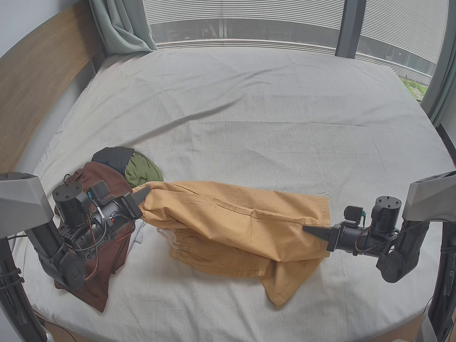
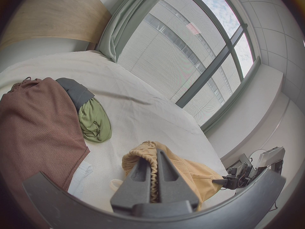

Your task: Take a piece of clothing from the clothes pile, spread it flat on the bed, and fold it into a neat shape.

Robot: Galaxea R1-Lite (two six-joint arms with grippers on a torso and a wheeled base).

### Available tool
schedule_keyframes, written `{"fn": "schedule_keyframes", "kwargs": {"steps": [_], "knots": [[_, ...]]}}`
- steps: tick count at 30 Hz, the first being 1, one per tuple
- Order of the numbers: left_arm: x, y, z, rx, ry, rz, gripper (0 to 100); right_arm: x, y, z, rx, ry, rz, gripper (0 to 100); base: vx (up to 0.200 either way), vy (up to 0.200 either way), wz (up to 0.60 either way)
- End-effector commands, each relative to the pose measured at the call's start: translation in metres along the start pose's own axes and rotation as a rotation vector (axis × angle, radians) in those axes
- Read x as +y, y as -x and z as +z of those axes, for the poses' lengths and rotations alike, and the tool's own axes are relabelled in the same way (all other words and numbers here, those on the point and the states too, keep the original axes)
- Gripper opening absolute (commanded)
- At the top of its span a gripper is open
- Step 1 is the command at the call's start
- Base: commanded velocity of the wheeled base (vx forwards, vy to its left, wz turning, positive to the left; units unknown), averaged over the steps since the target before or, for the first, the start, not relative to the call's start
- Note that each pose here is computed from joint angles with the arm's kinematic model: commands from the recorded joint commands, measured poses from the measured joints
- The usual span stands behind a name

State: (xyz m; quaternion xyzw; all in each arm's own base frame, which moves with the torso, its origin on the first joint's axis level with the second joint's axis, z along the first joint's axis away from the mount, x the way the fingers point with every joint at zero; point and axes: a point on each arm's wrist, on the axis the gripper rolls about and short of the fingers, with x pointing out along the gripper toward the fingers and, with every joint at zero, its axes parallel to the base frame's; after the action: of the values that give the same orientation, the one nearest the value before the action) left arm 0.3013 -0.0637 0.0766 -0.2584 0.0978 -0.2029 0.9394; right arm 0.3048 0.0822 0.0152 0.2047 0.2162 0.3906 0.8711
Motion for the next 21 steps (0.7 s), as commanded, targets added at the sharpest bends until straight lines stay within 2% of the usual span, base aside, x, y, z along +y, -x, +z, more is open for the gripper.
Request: {"fn": "schedule_keyframes", "kwargs": {"steps": [1,10,21], "knots": [[-0.003,0.001,0.002,-0.010,-0.003,-0.010,0,0.011,0.008,0.008,-0.021,0.018,0.009,0,0.000,0.000,0.00],[-0.008,0.001,0.000,0.009,-0.006,-0.044,0,0.015,0.011,0.011,-0.027,0.025,0.013,0,0.000,0.000,0.00],[-0.012,0.004,0.006,-0.010,-0.012,-0.057,0,0.024,0.013,0.015,-0.038,0.045,0.034,0,0.000,0.000,0.00]]}}
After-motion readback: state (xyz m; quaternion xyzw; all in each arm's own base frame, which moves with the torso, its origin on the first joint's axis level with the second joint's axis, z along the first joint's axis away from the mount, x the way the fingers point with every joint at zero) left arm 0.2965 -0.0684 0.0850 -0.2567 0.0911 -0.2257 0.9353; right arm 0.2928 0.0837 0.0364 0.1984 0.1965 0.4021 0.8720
